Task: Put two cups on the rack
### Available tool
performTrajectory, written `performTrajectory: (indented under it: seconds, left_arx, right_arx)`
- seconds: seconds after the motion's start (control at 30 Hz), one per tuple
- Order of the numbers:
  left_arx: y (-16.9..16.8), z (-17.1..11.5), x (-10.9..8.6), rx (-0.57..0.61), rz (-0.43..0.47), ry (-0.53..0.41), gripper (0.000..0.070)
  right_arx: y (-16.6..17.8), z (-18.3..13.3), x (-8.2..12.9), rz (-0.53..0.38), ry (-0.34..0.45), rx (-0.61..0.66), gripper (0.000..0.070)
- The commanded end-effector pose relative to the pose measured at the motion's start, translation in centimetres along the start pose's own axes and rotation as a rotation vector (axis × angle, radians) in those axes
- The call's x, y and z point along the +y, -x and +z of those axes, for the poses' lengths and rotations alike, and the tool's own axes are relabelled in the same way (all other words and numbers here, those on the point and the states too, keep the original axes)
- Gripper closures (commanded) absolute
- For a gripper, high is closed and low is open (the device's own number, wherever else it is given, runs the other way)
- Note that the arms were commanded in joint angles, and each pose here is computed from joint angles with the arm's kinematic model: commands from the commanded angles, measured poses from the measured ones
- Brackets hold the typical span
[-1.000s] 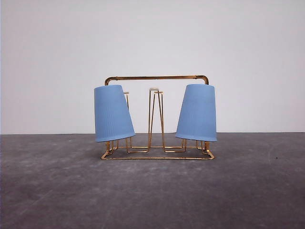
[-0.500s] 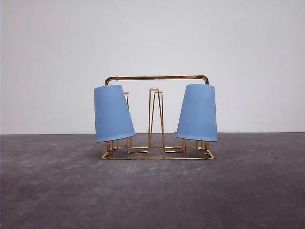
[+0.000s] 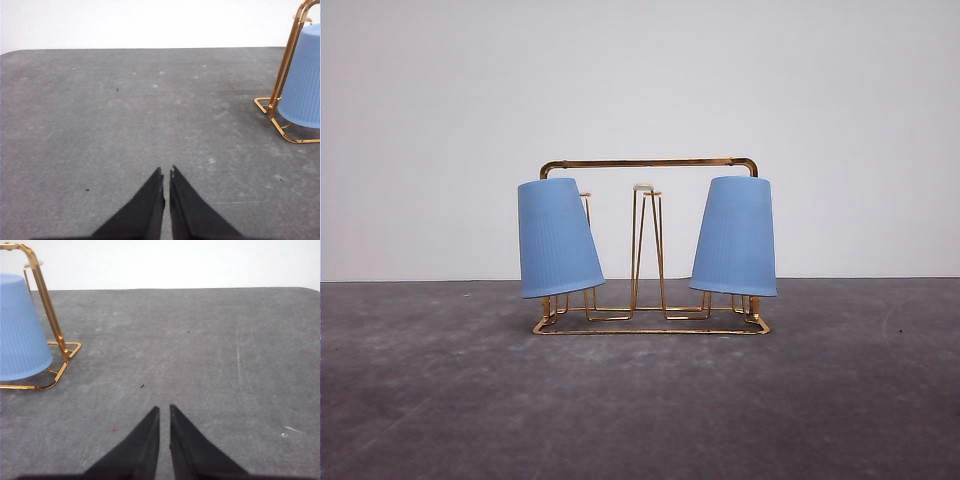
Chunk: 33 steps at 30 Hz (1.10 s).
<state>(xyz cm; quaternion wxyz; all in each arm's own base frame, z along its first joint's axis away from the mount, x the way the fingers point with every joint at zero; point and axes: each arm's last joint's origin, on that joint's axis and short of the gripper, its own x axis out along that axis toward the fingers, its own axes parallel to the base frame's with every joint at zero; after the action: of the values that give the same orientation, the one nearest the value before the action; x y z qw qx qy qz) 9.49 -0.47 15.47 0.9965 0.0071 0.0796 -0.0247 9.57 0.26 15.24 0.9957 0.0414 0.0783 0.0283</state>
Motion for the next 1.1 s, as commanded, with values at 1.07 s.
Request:
performTrajectory:
  seconds: [1.07]
  left_arx:
    - [-0.14,-0.48,0.0,0.017,0.0,-0.003,0.07]
  right_arx:
    - [-0.04,-0.01,-0.01,0.0,-0.01,-0.006,0.0665]
